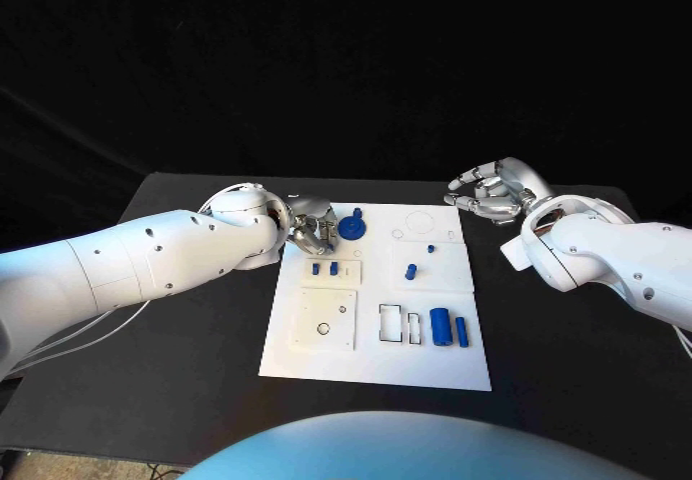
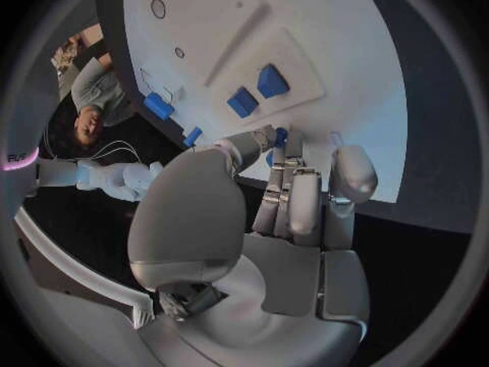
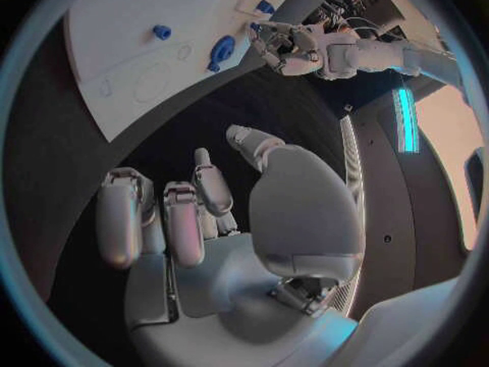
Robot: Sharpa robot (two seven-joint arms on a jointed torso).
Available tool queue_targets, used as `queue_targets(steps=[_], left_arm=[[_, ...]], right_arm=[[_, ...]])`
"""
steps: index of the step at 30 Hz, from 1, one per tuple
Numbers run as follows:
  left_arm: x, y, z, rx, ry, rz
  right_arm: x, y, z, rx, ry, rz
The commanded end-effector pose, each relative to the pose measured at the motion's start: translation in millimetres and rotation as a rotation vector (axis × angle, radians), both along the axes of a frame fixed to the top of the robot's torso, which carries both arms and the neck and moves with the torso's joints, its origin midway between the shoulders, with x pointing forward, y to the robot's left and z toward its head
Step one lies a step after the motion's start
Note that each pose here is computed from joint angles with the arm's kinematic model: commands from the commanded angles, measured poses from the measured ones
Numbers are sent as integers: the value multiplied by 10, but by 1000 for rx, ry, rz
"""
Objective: Assemble the parts on the task board
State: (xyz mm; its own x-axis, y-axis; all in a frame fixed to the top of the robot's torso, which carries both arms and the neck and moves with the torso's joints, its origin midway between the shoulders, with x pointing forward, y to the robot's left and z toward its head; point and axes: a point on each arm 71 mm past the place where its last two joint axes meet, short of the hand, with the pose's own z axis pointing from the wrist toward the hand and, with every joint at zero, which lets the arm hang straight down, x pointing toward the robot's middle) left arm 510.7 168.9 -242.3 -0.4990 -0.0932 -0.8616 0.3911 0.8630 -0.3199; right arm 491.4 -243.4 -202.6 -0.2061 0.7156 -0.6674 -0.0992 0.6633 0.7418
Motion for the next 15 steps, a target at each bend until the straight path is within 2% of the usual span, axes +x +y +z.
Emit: queue_targets(steps=[1,7,15], left_arm=[[-33,-44,-25,-9,22,-25],[-54,-71,-36,-3,39,-33],[-45,-45,-49,13,42,-19]], right_arm=[[-5,13,0,-2,-2,11],[-6,12,0,-2,-1,11],[-6,10,0,-2,-1,10]])
